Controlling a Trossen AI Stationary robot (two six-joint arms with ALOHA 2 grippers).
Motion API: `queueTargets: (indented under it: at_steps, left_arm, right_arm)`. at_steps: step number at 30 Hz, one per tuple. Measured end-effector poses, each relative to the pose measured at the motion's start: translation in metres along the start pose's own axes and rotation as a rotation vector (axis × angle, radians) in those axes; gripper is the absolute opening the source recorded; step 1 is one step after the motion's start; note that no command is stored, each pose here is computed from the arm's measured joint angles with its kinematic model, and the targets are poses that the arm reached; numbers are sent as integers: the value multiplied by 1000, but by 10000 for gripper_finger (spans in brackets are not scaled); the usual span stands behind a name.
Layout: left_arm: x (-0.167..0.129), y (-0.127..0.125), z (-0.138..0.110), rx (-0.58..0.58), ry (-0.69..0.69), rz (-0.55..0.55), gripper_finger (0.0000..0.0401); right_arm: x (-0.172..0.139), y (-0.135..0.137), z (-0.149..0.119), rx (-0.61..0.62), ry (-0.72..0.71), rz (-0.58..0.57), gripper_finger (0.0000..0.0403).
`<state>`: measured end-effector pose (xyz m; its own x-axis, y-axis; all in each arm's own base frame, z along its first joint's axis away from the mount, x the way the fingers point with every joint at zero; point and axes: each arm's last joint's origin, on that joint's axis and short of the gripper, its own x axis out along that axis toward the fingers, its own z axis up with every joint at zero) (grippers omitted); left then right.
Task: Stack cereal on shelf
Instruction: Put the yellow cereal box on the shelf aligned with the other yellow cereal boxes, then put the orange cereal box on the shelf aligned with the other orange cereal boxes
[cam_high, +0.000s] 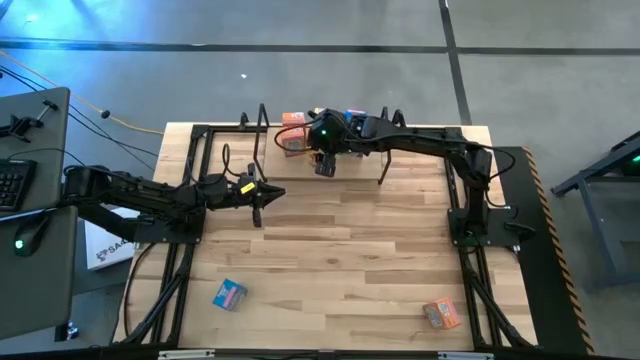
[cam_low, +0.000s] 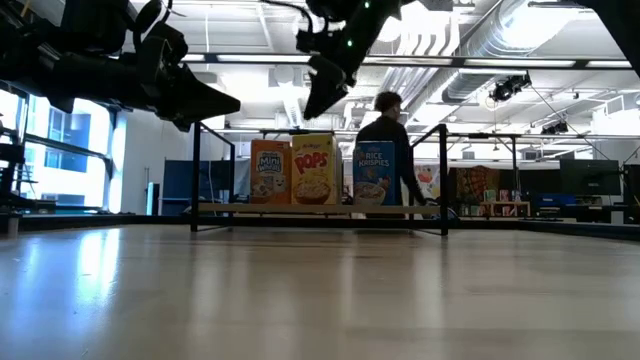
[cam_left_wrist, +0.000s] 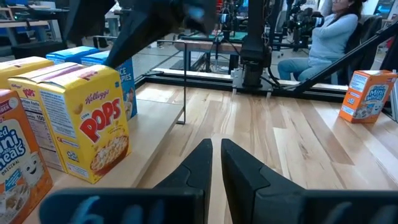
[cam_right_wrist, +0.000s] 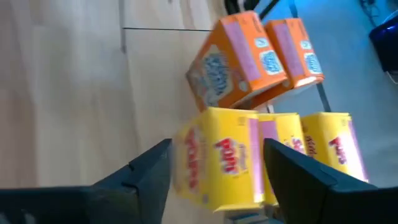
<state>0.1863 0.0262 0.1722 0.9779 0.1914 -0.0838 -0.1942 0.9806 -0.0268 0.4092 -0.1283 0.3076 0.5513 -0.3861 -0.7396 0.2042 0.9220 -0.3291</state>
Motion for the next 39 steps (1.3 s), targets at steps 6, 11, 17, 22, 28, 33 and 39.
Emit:
queueTargets:
  at_steps: [6, 11, 17, 22, 28, 33, 39]
  left_arm:
    - [0, 0, 0, 1, 1, 0, 25]
    - [0, -1, 0, 9, 2, -6, 16]
    - [0, -3, 0, 21, 2, -16, 10]
    - [0, -3, 0, 20, 2, -16, 10]
    - [0, -3, 0, 20, 3, -16, 9]
    - [0, -3, -2, 22, 24, -18, 9]
    - [0, -5, -2, 23, 24, -28, 9]
  right_arm:
    - [1, 21, -2, -6, 17, 57, 125]
    - [21, 27, -21, 23, 64, 60, 13]
    - [34, 22, -33, 62, 81, -1, 33]
    - [35, 19, -32, 69, 64, -22, 22]
    - [25, 25, -26, 32, 38, -39, 2]
    - [3, 44, -22, 42, -152, -35, 0]
    - [13, 69, -62, 159, -370, 5, 0]
